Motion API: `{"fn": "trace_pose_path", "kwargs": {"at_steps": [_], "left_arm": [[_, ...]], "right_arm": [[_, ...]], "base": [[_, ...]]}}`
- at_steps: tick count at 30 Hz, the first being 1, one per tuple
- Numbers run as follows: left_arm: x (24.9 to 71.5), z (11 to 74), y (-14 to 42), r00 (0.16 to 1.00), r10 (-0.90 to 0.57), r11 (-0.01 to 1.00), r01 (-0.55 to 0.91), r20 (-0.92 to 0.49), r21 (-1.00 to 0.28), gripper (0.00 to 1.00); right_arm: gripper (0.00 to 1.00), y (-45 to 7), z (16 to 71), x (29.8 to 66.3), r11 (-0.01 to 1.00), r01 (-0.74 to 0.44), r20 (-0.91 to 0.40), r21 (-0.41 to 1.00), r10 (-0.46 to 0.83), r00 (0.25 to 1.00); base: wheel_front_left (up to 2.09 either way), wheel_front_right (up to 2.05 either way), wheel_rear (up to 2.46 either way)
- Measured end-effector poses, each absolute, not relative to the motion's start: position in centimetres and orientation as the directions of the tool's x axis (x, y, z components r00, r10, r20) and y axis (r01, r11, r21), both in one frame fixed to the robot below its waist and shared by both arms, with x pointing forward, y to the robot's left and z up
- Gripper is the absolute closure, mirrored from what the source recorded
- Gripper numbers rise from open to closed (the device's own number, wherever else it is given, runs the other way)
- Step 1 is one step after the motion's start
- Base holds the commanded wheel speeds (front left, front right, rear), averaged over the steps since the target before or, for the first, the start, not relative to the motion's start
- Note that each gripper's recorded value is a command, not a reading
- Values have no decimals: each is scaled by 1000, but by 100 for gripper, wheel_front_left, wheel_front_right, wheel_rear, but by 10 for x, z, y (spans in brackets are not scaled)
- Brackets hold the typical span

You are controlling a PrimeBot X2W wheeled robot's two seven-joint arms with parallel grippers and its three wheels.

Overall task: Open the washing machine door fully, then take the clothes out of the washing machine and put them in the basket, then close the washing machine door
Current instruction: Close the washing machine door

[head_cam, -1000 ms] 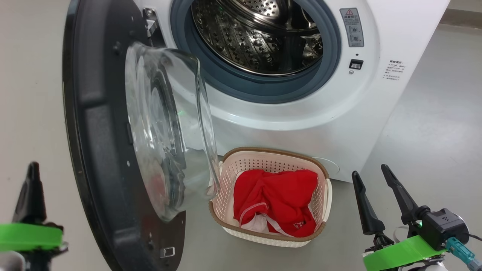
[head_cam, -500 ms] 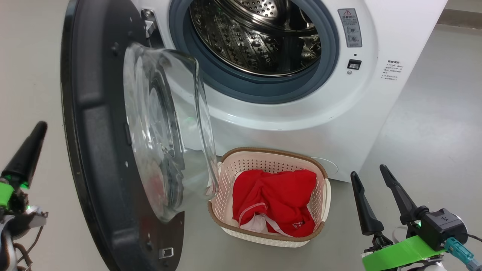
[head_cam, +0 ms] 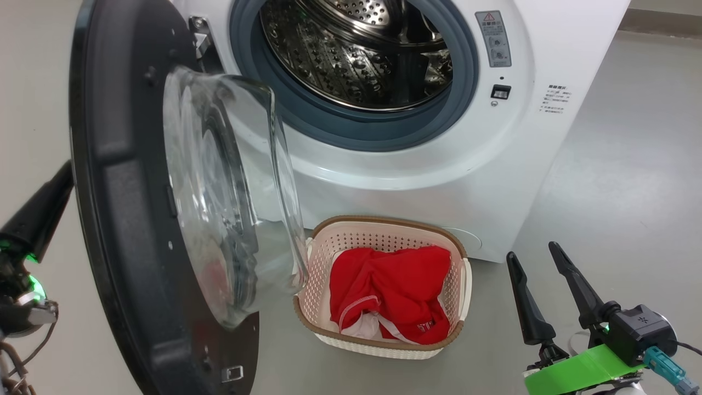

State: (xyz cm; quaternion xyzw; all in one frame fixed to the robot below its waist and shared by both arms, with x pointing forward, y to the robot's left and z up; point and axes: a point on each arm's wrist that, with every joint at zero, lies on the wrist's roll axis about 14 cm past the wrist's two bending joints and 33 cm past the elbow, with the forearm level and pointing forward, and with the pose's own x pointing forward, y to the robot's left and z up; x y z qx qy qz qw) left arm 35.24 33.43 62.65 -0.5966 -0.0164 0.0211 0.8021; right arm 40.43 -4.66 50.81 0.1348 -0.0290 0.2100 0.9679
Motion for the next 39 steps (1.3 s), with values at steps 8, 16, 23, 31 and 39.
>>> {"fn": "trace_pose_path", "kwargs": {"at_steps": [8,16,23,31,39], "left_arm": [[355,641,321,999,-4,250,53,53,-967,100],[356,652,308,995,-48,245,95,86,-965,100],[357,656,291,991,-96,243,119,98,-963,100],[366,652,264,981,-173,234,130,90,-963,100],[377,641,239,968,-240,212,120,67,-970,100]], "right_arm": [[0,-51,505,405,880,-402,105,251,388,916],[0,-53,503,405,883,-395,99,253,383,918],[0,-54,505,409,885,-391,106,254,376,920],[0,-60,504,410,890,-377,104,255,362,926],[0,-71,500,410,902,-344,94,262,331,939]], "base": [[0,0,0],[0,0,0],[0,0,0],[0,0,0],[0,0,0]]}}
